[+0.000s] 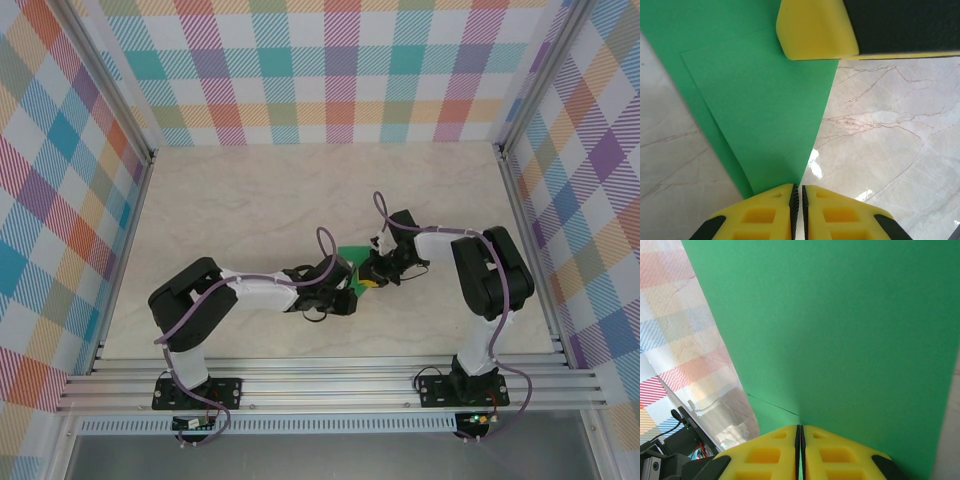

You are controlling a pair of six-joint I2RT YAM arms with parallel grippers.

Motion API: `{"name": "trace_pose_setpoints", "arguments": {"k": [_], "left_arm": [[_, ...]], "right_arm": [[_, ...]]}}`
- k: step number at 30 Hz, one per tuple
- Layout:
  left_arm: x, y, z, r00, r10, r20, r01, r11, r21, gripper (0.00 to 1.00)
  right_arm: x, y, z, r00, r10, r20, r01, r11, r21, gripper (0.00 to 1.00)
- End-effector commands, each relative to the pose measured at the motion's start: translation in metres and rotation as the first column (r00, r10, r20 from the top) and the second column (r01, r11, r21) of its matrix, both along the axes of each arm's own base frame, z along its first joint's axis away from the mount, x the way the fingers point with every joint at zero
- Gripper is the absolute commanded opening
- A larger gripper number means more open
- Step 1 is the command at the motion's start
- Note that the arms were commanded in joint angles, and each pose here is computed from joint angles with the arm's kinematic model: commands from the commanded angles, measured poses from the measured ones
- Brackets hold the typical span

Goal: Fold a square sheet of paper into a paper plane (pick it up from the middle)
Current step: Third fold the triangle at the center of the table.

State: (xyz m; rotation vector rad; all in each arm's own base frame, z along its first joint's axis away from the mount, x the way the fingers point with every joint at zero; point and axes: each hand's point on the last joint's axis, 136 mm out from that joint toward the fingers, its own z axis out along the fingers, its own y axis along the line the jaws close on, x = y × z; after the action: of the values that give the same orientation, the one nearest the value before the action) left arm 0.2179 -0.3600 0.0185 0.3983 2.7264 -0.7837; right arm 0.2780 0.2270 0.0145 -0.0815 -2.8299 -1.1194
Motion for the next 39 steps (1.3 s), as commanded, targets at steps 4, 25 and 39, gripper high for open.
{"name": "trace_pose_setpoints", "arguments": {"k": [4, 25, 39], "left_arm": [[-0.046, 0.052, -0.038, 0.988, 0.026, -0.153, 0.003, 0.983, 0.183, 0.14], [0.007, 0.011, 0.074, 0.998, 0.016, 0.060, -0.014, 0.999, -0.033, 0.15], [0.023, -0.013, 0.012, 1.000, -0.013, -0.026, 0.014, 0.999, 0.042, 0.15]], "right_arm": [[-0.006, -0.021, -0.034, 1.000, -0.006, -0.030, 0.002, 0.989, -0.148, 0.13], [-0.005, -0.019, -0.029, 1.000, -0.013, -0.028, 0.009, 0.991, -0.132, 0.13], [-0.001, -0.017, -0.027, 1.000, -0.021, -0.022, 0.018, 0.992, -0.127, 0.14]]}}
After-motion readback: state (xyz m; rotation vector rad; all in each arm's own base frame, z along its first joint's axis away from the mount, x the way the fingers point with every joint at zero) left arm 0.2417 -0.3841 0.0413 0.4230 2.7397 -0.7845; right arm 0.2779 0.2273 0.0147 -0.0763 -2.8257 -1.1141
